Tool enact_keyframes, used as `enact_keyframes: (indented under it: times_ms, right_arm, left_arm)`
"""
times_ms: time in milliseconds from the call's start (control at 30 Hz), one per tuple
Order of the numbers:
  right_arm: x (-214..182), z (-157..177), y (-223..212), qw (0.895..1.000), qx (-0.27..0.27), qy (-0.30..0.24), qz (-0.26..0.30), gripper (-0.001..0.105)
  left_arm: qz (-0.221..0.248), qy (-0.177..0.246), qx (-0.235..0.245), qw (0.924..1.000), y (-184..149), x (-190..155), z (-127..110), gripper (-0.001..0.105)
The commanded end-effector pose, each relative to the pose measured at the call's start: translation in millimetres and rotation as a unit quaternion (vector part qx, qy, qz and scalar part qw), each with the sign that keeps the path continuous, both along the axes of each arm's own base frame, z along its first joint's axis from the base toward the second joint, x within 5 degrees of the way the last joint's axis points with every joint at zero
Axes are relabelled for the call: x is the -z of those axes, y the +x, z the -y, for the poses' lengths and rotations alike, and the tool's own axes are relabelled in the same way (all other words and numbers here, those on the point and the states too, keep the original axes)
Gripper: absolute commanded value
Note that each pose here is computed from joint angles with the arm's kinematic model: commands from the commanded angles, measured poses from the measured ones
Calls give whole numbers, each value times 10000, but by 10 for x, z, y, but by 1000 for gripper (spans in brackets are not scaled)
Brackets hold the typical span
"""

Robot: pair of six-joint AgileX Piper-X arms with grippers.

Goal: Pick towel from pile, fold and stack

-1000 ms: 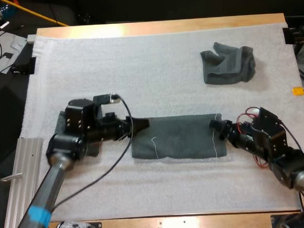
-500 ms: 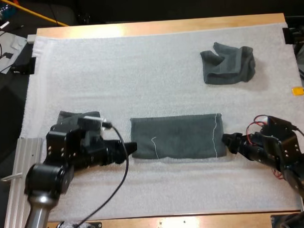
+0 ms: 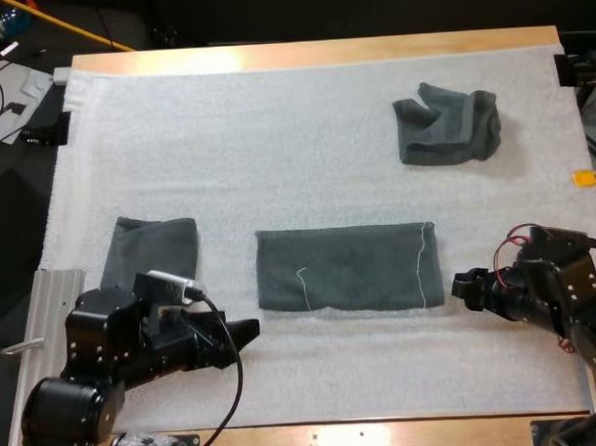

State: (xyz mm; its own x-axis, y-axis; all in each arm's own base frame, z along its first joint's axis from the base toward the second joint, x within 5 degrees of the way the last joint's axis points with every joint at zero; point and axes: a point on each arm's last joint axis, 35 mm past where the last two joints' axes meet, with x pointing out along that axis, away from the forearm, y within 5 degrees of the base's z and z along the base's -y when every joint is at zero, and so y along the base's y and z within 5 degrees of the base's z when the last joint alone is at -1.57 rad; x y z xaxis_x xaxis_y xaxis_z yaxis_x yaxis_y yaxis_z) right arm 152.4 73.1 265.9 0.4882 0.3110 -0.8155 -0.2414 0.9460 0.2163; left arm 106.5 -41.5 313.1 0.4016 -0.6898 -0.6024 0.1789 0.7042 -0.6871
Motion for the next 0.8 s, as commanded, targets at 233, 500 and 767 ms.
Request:
enact_keyframes:
  times_ms: [233,500,767]
  right_arm:
    - [82,2,168,9993,89,-371,-49,62]
    - [292,241,449,9985,269,-121,-466,62]
    - [580,472,726,9944,73,691,-800,62]
  left_arm:
    - [-24,0,-14,10000,-43,-17,-9,62]
    - [-37,-14,-9,10000,-45,-22,-7,62]
    - [-86,-34,-17,10000,-47,-16,-9,62]
